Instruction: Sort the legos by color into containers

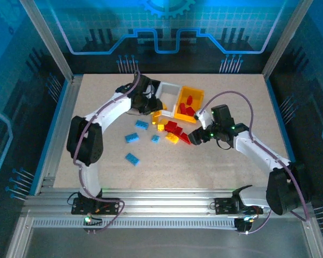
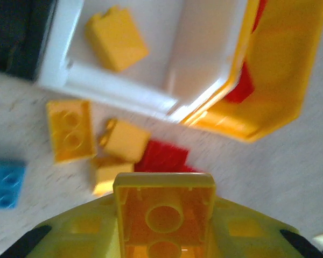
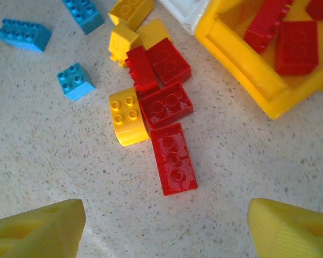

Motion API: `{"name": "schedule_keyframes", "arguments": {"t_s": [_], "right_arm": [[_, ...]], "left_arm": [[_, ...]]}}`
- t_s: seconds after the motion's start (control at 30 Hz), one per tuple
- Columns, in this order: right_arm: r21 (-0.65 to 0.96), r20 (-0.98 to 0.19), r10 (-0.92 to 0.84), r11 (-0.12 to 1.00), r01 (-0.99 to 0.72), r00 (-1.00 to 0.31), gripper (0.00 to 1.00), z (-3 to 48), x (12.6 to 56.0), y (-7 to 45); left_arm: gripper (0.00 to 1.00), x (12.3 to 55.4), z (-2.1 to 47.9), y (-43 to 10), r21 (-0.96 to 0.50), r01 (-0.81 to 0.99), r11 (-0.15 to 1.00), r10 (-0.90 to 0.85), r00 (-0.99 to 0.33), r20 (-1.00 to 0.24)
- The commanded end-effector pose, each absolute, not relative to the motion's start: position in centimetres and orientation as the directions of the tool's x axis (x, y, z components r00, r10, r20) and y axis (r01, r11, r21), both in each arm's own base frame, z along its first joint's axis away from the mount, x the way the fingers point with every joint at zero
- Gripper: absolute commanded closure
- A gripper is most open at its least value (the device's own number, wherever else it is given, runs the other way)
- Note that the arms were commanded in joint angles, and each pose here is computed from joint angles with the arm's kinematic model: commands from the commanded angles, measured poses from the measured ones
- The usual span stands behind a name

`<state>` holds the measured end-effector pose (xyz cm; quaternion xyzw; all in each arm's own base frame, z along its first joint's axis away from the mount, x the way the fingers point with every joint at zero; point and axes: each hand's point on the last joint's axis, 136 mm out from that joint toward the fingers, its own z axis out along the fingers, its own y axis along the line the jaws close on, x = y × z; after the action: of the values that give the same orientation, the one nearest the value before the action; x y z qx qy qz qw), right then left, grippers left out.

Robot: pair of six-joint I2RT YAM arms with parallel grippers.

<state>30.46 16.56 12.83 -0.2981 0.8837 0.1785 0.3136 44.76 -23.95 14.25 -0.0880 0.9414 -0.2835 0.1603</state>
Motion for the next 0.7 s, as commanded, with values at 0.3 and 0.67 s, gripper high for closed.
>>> {"name": "schedule_keyframes", "arguments": {"t_s": [0.3, 0.67], "right_arm": [[-0.066, -0.662, -0.645, 0.557, -0.828, -0.381, 0.20, 11.5, 29.8, 18.9], [-0.047, -0.636, -0.669, 0.531, -0.846, -0.384, 0.22, 10.0, 30.4, 19.4]], "left_arm": [[0.67, 52.7, 12.0, -25.3, -0.524, -0.313, 0.792, -0.470, -0.860, -0.197], [0.44, 52.9, 12.5, -26.1, -0.531, -0.287, 0.797, -0.446, -0.873, -0.199]]}}
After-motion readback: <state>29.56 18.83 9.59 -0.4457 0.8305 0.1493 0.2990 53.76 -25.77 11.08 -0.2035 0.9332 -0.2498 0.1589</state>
